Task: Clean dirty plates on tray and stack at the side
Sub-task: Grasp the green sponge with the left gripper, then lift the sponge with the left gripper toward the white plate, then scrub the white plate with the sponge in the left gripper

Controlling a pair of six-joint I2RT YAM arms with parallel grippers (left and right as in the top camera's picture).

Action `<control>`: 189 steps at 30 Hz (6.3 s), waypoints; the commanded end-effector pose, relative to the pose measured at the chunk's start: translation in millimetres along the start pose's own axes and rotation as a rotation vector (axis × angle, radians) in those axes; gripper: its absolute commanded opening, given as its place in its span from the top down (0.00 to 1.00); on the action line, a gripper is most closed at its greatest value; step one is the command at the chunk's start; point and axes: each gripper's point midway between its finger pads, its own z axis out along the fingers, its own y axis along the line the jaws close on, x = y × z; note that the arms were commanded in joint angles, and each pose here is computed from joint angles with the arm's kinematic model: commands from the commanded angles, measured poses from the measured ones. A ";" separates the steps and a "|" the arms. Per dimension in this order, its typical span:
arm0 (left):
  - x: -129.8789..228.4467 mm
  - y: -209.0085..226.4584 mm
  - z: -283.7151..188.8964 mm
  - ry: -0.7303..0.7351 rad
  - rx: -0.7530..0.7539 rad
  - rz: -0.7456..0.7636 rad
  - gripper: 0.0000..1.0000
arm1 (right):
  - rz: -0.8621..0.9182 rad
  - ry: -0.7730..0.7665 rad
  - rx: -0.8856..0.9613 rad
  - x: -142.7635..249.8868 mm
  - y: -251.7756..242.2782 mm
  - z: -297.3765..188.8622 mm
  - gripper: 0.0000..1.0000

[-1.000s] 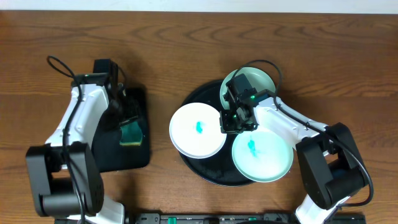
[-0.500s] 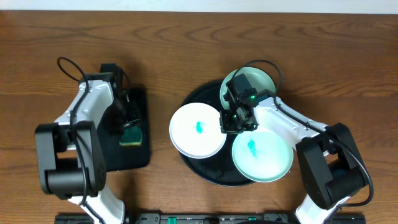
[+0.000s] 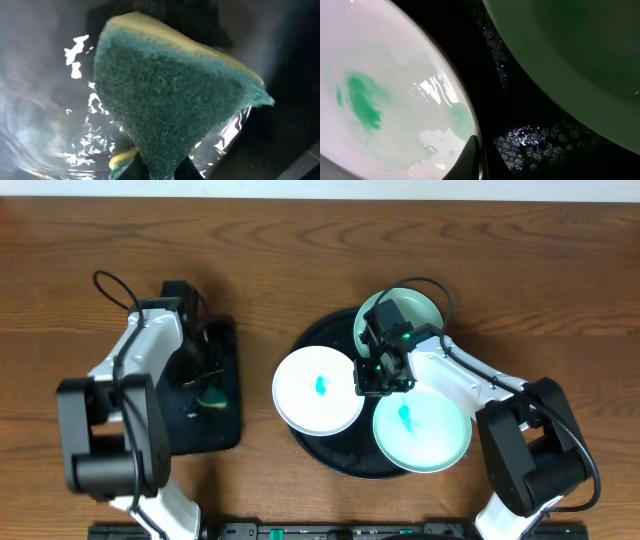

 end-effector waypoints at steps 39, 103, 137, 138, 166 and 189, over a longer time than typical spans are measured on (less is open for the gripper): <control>23.1 -11.0 -229.9 -0.850 -0.033 0.155 0.93 | -0.039 0.001 0.004 3.4 0.7 1.9 0.99; 132.9 -243.8 33.3 0.313 0.460 0.236 0.93 | -0.027 0.015 0.018 7.1 -2.2 1.9 0.99; 146.9 -140.5 36.7 0.424 0.098 0.310 0.93 | -0.021 0.032 0.026 11.2 -4.2 1.7 0.99; 151.8 -146.3 36.6 0.432 0.116 0.332 0.93 | -0.020 0.033 0.026 11.4 -4.3 1.7 0.99; 151.9 -236.1 78.8 0.434 0.458 0.358 0.93 | -0.014 0.051 0.034 15.9 -6.4 1.5 0.99; 40.2 -206.1 70.2 -0.055 0.237 0.328 0.93 | -0.011 0.061 0.038 18.3 -7.5 1.3 0.99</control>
